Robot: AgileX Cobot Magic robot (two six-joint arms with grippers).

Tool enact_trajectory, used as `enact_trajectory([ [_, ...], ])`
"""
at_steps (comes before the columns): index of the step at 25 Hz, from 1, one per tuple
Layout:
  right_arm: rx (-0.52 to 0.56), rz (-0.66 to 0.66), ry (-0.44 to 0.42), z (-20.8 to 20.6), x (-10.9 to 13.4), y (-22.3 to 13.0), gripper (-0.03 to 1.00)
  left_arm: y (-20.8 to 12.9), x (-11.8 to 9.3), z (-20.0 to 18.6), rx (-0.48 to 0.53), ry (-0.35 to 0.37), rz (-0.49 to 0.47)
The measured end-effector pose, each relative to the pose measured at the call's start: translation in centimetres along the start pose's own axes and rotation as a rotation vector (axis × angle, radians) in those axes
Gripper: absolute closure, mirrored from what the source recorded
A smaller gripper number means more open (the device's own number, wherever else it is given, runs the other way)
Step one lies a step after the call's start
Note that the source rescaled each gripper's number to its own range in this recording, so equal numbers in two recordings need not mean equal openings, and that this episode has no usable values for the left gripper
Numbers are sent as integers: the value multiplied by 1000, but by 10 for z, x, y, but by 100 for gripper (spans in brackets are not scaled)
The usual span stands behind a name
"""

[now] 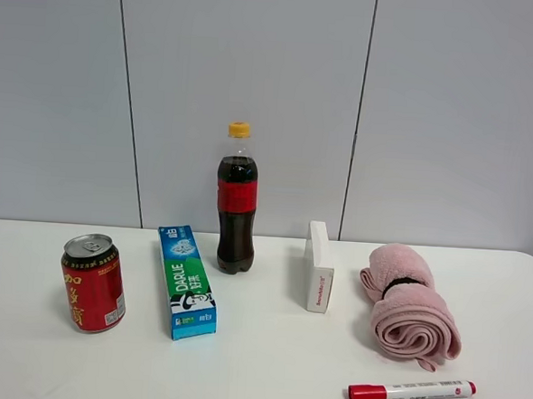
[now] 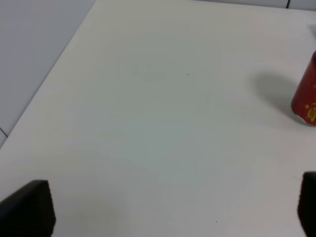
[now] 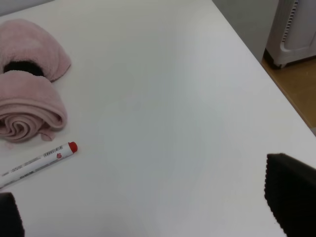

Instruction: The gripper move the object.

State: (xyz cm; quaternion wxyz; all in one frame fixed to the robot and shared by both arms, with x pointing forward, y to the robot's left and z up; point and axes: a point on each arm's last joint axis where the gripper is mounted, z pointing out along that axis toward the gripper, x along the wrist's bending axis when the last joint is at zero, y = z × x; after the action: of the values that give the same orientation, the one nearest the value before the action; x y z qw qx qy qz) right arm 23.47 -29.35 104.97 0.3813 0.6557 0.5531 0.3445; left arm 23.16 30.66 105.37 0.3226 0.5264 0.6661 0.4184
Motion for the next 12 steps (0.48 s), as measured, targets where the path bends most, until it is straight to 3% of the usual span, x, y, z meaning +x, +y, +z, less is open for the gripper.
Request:
enact_trajectory([
  [12, 2, -28, 52, 0, 0, 0, -3, 0, 0, 0, 0, 0, 0],
])
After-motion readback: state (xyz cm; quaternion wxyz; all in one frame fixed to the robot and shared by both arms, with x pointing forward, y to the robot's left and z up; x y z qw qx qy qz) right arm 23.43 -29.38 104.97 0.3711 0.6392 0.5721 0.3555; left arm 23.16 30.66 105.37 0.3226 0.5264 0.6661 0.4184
